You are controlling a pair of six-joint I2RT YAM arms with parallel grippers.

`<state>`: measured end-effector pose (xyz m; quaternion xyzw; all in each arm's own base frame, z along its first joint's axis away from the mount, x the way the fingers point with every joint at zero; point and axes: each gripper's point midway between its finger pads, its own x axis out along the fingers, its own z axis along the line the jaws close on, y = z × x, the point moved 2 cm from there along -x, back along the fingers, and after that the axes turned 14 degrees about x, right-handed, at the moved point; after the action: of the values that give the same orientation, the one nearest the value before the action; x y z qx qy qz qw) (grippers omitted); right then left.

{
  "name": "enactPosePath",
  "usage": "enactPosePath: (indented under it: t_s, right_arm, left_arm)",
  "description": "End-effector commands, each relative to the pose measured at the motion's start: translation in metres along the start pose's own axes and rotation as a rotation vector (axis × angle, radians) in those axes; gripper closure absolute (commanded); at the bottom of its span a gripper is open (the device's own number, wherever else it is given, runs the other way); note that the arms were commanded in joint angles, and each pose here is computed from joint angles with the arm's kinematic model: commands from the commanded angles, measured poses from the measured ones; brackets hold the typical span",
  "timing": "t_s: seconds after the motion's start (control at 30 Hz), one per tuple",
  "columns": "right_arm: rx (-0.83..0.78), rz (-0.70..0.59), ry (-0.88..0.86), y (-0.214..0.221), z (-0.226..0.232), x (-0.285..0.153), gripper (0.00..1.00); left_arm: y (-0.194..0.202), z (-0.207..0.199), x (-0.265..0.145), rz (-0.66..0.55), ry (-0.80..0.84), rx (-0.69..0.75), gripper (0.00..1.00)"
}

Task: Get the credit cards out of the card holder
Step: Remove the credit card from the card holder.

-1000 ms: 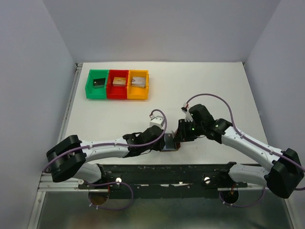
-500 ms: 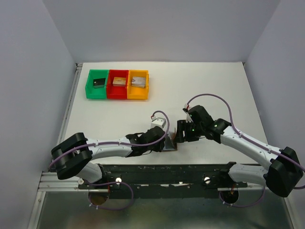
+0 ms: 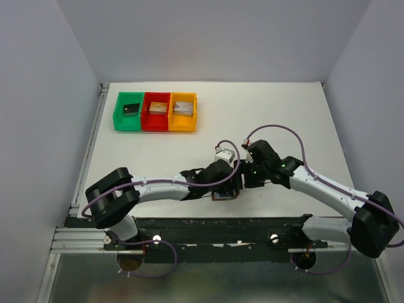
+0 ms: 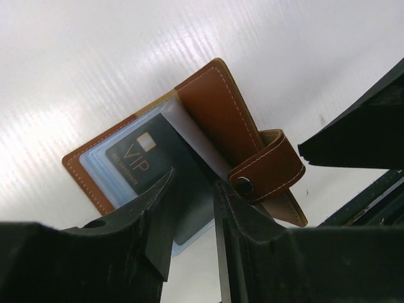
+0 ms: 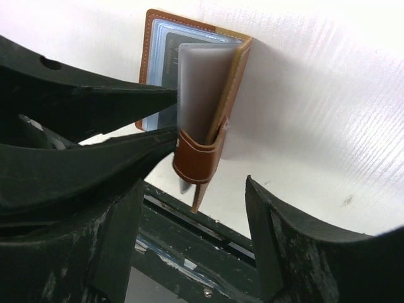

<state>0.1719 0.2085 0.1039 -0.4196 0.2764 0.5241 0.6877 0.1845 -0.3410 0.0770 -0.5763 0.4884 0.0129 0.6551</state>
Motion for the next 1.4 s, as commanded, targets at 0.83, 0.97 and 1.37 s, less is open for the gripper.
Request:
enactPosePath:
  t_s: [0.83,0.97,1.37]
  right_arm:
    - [0.165,-0.021,0.171,0.009,-0.04,0.031,0.94]
    - [0.205,-0.013,0.177,0.015,-0.047,0.037,0.99]
    - [0.254,0.003,0.198,0.022,-0.061,0.044,0.82]
  left_arm:
    - [-0.005,0.003,0.008,-0.038,0.042,-0.027,0.49]
    - [0.009,0.014,0.011,0.011,-0.014,-0.031,0.53]
    - [0.034,0.036,0.013,0.063,-0.11,-0.037,0.62]
